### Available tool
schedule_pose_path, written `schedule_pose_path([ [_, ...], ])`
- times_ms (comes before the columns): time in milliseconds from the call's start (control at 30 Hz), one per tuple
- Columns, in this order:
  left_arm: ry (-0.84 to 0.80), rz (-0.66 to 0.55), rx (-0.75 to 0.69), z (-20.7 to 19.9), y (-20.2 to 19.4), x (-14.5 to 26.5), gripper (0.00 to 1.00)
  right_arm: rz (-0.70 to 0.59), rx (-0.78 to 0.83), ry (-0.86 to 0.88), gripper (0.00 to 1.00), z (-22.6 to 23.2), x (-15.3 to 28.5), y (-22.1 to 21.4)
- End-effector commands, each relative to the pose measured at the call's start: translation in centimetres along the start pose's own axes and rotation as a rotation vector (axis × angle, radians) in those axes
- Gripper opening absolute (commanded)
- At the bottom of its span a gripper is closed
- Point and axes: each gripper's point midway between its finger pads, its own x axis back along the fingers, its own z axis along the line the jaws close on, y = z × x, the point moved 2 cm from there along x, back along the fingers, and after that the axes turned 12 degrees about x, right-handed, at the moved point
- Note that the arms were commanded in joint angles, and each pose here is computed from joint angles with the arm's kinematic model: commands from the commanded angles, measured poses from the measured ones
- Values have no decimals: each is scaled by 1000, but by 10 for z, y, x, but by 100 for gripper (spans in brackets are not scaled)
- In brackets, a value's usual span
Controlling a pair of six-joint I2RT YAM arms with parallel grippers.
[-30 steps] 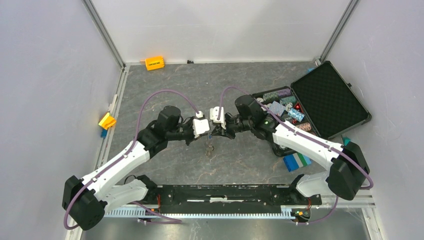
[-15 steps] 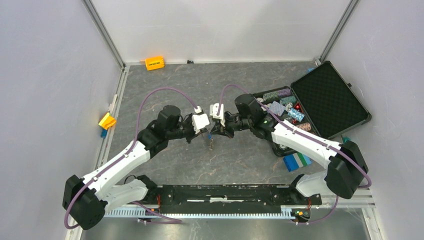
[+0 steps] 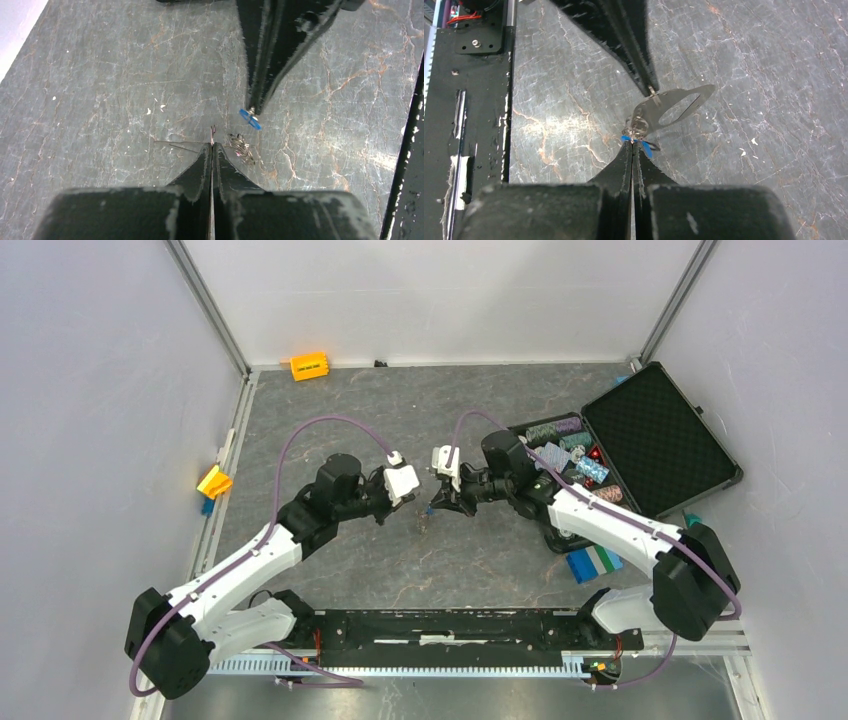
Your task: Put the keys on the keyring
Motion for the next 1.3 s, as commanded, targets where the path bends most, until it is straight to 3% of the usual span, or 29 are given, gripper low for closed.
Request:
schedule_pose_path([
  [0, 46, -98, 0, 8, 26, 2, 2, -90, 103, -8, 0, 0, 12, 24],
  [467, 170, -81, 91, 26, 30, 1, 2, -31, -56, -157, 0, -42, 7, 30],
  [1267, 194, -85, 68, 29, 28, -2, 2, -63, -204, -52, 0, -47, -17, 32],
])
